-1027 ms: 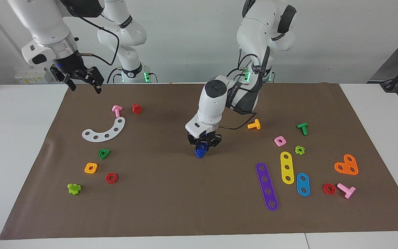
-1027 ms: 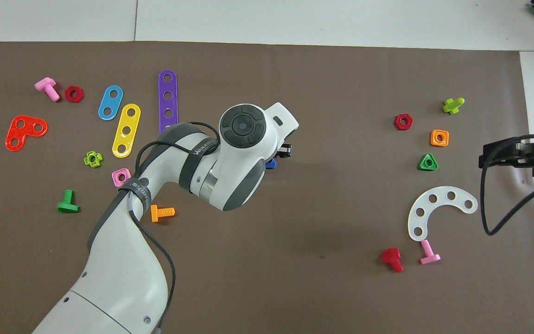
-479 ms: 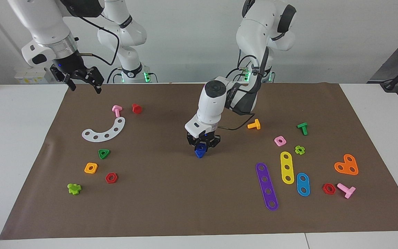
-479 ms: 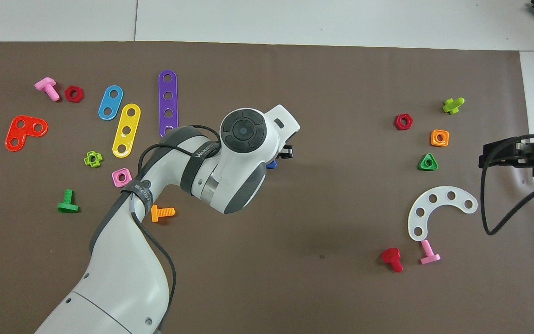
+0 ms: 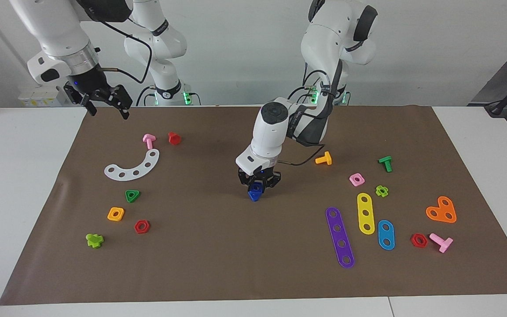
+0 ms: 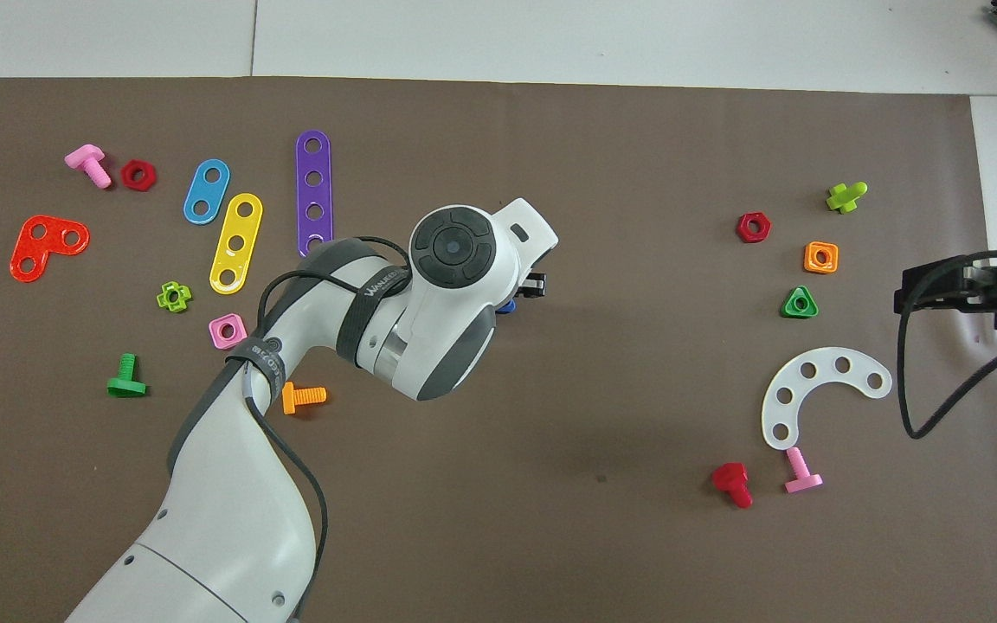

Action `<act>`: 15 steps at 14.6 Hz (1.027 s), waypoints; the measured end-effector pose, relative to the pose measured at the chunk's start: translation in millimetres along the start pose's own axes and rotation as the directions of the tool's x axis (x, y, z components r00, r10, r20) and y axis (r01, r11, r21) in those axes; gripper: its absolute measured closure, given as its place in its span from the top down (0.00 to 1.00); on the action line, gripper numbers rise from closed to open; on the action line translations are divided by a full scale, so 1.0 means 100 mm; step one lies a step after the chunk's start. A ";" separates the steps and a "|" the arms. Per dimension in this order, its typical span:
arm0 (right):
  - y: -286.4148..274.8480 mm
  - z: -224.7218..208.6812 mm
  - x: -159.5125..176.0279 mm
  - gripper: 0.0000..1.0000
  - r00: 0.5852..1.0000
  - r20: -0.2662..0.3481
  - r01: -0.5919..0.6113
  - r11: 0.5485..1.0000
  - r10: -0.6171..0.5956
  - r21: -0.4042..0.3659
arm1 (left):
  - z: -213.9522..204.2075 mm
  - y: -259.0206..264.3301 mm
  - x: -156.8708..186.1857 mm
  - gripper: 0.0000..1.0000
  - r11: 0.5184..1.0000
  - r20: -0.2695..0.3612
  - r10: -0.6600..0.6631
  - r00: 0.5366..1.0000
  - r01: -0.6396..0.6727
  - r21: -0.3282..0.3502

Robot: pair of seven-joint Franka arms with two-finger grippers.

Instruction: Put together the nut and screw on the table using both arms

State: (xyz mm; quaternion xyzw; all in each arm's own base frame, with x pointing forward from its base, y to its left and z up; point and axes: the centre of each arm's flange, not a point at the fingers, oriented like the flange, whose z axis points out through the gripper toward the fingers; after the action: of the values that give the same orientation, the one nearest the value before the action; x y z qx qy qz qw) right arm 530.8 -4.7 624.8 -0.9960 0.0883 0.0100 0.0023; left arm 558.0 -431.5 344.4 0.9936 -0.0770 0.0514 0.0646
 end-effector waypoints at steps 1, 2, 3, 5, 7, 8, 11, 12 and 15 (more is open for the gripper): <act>0.00 0.00 0.00 1.00 1.000 0.000 0.000 1.000 0.000 0.000 | 0.00 0.00 0.00 0.46 1.000 0.000 0.000 1.000 0.000 0.000; 0.00 0.00 0.00 1.00 1.000 0.000 0.000 1.000 0.000 0.000 | 0.00 0.00 0.00 0.46 1.000 -0.001 0.000 1.000 0.000 0.000; 0.00 0.00 0.00 1.00 1.000 0.000 0.000 1.000 0.000 0.000 | 0.00 0.00 0.00 0.46 1.000 -0.002 0.000 1.000 0.000 -0.001; 0.00 0.00 0.00 1.00 1.000 0.000 0.000 1.000 0.000 0.000 | 0.01 -0.01 0.00 0.50 1.000 -0.004 -0.001 1.000 0.001 -0.001; 0.00 0.00 0.00 1.00 1.000 0.000 0.000 1.000 0.000 0.000 | 0.01 -0.02 0.00 0.69 1.000 -0.005 -0.002 1.000 0.002 0.000; 0.00 0.00 0.00 1.00 1.000 0.000 0.000 1.000 0.000 0.000 | 0.01 -0.02 0.01 0.83 1.000 -0.005 -0.003 1.000 0.003 0.000; 0.00 0.00 0.00 1.00 1.000 0.000 0.000 1.000 0.000 0.000 | 0.01 -0.02 0.01 0.95 1.000 -0.005 -0.003 1.000 0.003 0.000; 0.00 0.00 0.00 1.00 1.000 0.000 0.000 1.000 0.000 0.000 | 0.01 -0.03 0.01 0.99 1.000 -0.005 -0.004 1.000 0.004 0.000; 0.00 0.00 0.00 1.00 1.000 0.000 0.000 1.000 0.000 0.000 | -0.01 -0.04 0.02 0.99 1.000 -0.009 -0.006 1.000 0.006 0.000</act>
State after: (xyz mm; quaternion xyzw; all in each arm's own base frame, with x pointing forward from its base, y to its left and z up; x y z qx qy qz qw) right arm 530.8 -4.7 624.8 -0.9960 0.0883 0.0100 0.0023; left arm 560.6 -427.8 345.3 0.9936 -0.0737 0.0558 0.0651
